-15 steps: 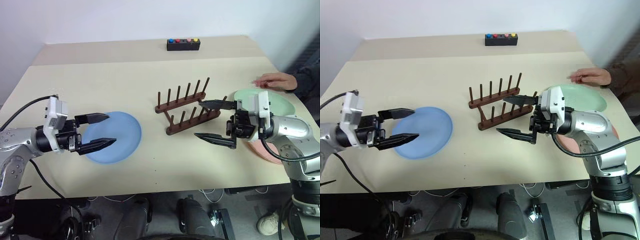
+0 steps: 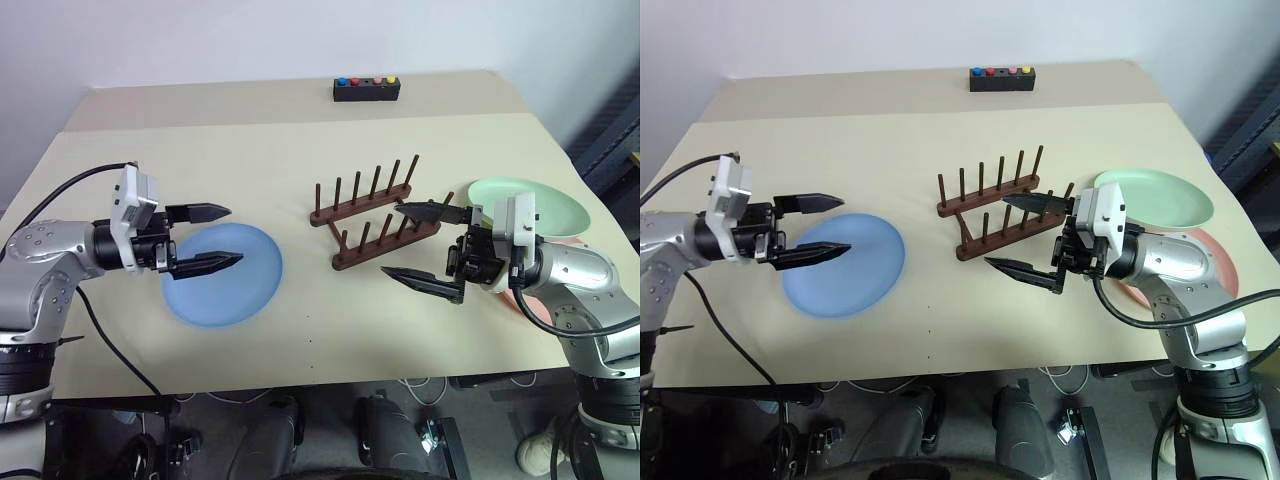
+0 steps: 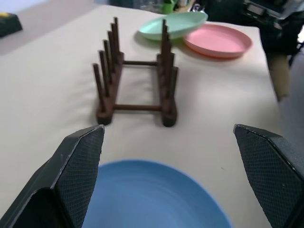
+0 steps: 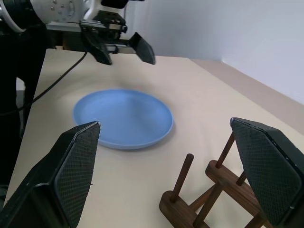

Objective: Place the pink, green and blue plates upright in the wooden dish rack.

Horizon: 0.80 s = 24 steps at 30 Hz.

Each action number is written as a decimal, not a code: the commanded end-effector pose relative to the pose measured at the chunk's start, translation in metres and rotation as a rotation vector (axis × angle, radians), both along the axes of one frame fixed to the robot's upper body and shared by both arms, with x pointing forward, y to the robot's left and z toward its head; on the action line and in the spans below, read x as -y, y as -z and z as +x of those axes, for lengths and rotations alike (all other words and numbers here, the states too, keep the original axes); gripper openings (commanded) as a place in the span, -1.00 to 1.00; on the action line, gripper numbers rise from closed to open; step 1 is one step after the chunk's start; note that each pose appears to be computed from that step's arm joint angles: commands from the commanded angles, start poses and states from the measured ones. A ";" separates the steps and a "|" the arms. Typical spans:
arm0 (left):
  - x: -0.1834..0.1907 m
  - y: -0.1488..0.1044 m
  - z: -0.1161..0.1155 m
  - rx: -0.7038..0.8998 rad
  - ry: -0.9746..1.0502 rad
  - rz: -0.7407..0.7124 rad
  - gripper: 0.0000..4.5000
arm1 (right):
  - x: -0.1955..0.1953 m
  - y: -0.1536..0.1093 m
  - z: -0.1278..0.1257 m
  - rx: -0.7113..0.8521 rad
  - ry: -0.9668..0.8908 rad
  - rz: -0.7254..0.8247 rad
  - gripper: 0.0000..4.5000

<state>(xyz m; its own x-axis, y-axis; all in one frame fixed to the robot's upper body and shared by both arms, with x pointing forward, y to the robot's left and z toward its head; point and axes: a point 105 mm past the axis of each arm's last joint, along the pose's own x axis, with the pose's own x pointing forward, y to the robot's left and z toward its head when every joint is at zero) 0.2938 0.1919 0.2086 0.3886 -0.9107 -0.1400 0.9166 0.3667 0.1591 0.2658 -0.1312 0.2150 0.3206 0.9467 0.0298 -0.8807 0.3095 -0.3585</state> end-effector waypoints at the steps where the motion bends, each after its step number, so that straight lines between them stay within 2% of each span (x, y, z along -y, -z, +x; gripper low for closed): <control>1: 0.004 -0.003 0.006 0.033 -0.007 -0.014 1.00 | 0.005 -0.014 0.003 0.066 0.003 0.003 0.99; 6: 0.034 0.008 0.008 -0.123 0.043 -0.069 1.00 | 0.006 -0.014 0.011 0.079 -0.004 -0.001 0.99; 8: 0.045 0.023 0.008 -0.150 0.039 -0.001 1.00 | 0.007 -0.010 0.014 0.079 -0.003 -0.004 0.99; 10: 0.052 0.035 0.016 -0.099 -0.016 0.114 1.00 | 0.005 -0.012 0.017 0.076 -0.008 0.006 0.99; 13: 0.062 0.035 0.026 -0.089 -0.060 0.140 1.00 | 0.002 -0.011 0.019 0.076 -0.025 0.003 0.99; 17: 0.078 0.051 0.034 -0.049 -0.126 0.279 1.00 | 0.010 -0.003 0.018 0.057 -0.002 -0.019 0.99; 20: 0.100 0.050 0.037 -0.133 -0.073 0.230 1.00 | 0.020 0.001 0.016 0.038 0.032 -0.038 0.99; 24: 0.119 0.064 0.044 -0.066 -0.058 0.364 1.00 | 0.034 0.005 0.012 0.003 0.073 -0.062 0.99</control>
<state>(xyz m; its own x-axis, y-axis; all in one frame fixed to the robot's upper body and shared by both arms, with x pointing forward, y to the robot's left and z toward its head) 0.3345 0.0764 0.1459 0.4012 -0.7958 -0.4535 0.9155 0.3648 0.1698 0.2825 -0.1611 0.1951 0.3841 0.9220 -0.0489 -0.8758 0.3470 -0.3354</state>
